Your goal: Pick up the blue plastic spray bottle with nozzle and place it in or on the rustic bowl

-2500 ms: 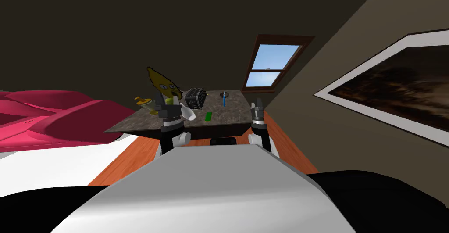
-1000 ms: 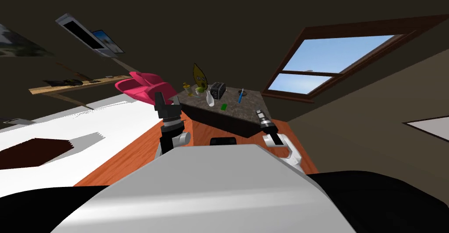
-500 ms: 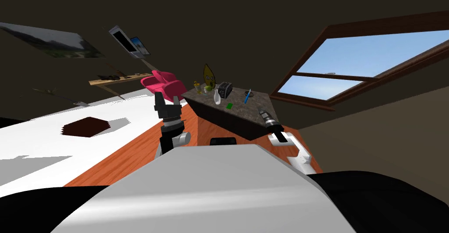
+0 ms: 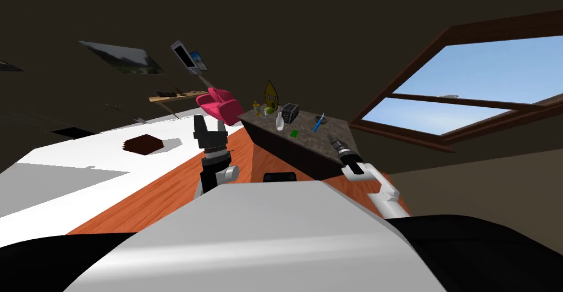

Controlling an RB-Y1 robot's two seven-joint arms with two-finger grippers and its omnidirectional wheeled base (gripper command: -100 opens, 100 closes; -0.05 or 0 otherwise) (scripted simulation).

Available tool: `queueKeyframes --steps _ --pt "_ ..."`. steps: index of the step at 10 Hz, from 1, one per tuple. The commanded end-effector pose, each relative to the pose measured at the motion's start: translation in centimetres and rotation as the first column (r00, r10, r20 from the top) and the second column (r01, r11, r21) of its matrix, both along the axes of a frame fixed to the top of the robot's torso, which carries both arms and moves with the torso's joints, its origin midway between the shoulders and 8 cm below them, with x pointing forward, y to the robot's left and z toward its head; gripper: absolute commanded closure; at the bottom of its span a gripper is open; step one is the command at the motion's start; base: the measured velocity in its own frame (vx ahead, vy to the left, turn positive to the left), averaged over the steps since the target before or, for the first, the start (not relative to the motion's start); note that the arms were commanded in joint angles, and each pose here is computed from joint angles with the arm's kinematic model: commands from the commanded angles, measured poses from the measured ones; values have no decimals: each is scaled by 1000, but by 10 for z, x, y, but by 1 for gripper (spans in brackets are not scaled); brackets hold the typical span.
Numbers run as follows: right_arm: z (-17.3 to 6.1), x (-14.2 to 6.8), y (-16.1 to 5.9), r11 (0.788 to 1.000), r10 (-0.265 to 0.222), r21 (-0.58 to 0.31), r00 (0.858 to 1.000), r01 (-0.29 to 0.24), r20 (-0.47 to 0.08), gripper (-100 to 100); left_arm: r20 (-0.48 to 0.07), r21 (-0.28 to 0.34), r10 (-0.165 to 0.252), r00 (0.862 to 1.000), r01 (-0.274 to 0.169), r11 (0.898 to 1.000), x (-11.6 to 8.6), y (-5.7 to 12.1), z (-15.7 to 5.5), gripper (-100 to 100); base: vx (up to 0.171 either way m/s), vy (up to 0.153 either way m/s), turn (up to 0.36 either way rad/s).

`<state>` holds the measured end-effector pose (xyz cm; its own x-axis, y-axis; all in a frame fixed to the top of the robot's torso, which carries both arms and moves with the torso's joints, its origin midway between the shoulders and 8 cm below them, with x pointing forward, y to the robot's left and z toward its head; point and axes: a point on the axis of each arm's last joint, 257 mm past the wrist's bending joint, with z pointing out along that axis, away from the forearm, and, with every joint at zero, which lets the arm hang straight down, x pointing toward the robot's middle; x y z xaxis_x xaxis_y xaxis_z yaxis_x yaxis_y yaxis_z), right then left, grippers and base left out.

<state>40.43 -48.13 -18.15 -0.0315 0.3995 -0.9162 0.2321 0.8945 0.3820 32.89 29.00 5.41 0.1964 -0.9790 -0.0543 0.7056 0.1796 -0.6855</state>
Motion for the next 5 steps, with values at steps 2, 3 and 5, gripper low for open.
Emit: queueKeyframes --steps 2,3,5 --pt "-10 -6 -40 995 -83 -68 994 78 -72 -100 0 0 0 1000 0 1000 0 0 0 0 51 52 231" --pt "-14 -8 -54 991 -113 -89 989 104 -96 -100 0 0 0 1000 0 1000 0 0 0 0 83 40 174" --pt "-19 -11 -69 984 -150 -110 981 137 -123 -100 0 0 0 1000 0 1000 0 0 0 0 51 35 99"
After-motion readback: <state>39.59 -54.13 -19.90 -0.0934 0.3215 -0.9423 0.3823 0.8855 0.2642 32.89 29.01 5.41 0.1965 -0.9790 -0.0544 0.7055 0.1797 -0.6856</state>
